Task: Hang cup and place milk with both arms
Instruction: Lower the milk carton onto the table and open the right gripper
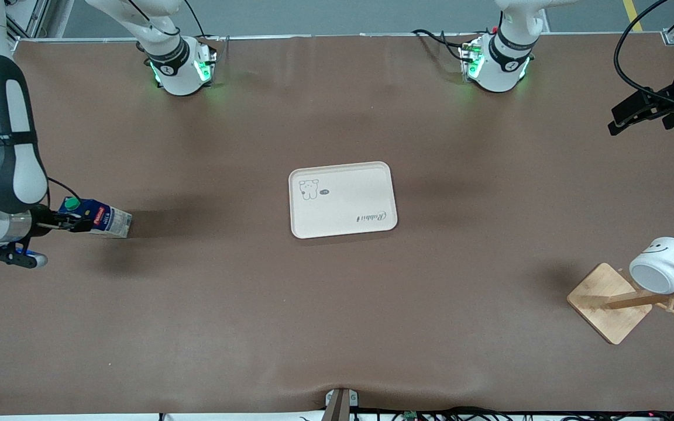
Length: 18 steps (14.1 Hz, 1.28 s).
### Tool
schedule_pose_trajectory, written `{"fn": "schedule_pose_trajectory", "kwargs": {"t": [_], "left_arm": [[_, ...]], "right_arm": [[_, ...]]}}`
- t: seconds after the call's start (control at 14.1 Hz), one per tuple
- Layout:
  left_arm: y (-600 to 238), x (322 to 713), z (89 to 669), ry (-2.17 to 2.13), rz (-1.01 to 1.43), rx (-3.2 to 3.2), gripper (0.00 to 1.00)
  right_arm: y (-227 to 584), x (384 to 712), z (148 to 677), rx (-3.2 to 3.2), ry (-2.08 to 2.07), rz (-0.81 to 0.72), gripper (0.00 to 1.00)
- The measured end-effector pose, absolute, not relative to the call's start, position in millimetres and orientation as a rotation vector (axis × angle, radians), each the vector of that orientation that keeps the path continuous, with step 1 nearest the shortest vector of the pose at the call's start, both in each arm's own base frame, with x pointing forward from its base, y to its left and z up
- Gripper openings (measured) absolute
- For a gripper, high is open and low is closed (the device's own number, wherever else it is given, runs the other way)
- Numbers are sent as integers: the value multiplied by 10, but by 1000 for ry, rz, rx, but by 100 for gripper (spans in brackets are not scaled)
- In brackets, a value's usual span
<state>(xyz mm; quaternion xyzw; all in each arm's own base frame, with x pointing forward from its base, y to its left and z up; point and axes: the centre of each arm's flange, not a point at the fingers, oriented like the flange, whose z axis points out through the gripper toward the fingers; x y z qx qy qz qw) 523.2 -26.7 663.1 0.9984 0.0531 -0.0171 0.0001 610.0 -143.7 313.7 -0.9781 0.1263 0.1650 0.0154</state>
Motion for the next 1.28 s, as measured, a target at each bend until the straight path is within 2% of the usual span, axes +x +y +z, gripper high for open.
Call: {"fn": "schedule_pose_trajectory", "kwargs": {"t": [0.36,0.5,0.57,0.64,1.28], "left_arm": [[-350,5206,6694,143,-33,3138,100],[-548,5182,6744,90,-16,3141,100],[-647,5172,6753,69,-13,3142,100],[-706,5172,6750,56,-10,3143,100],[-482,5336,6775,121,121,3125,100]], "right_arm": [[-1441,6066,3123,-3046,338,505,67],[-1452,6063,3106,-3047,235,492,82],[-1456,6057,3092,-3047,213,490,94],[-1459,6049,3074,-3046,197,491,100],[-1527,6034,3062,-3045,192,481,100]]}}
